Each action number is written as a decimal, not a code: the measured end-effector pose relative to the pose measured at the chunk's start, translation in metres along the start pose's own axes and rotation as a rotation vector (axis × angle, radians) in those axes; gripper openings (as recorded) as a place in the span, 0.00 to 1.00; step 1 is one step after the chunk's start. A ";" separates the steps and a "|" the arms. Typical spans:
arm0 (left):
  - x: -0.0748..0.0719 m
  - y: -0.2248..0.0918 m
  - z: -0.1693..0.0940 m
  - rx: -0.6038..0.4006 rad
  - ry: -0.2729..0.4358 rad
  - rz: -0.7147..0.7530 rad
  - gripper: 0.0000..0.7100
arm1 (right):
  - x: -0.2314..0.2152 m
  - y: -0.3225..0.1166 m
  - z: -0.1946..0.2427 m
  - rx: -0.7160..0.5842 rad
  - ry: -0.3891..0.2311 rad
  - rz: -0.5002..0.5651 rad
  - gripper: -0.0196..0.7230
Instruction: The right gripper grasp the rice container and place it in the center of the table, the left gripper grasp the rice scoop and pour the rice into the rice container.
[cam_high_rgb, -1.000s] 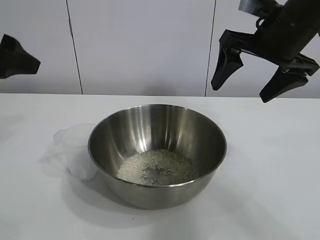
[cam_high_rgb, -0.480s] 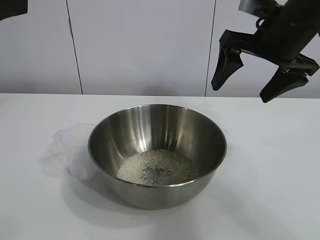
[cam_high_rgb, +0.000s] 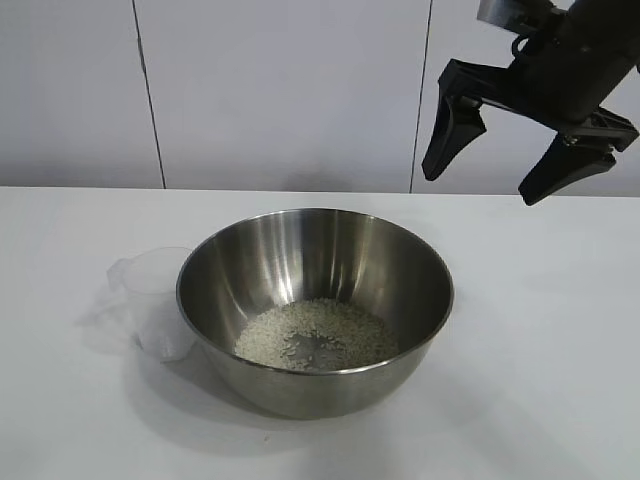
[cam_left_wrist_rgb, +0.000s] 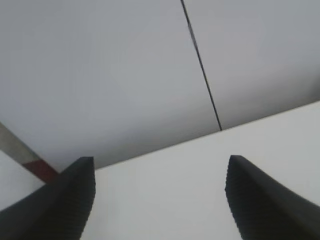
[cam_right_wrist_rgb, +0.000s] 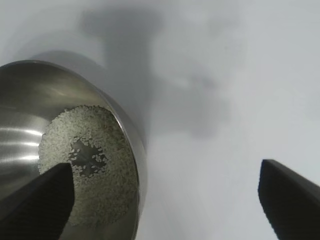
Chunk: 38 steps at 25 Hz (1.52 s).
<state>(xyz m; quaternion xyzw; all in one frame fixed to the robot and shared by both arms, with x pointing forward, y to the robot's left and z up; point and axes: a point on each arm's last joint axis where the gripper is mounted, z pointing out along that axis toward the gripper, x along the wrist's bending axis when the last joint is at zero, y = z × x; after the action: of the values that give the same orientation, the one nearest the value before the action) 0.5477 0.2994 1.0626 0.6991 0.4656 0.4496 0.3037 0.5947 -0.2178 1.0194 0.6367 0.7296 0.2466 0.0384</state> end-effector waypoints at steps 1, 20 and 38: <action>0.000 0.009 -0.001 0.055 -0.013 -0.030 0.74 | 0.000 0.000 0.000 0.000 0.001 0.001 0.96; -0.073 0.057 0.018 0.529 -0.708 -0.634 0.97 | 0.004 -0.001 0.000 0.008 0.038 0.029 0.96; -0.117 0.067 0.006 0.558 -0.733 -0.491 0.97 | 0.020 -0.005 0.002 0.043 0.087 0.027 0.96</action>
<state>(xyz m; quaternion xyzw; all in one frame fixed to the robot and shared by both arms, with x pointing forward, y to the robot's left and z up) 0.5593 0.1657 1.0758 0.7353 0.5810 -0.0503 0.3455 0.5873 -0.1985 1.0203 0.6359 0.7270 0.2588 -0.0105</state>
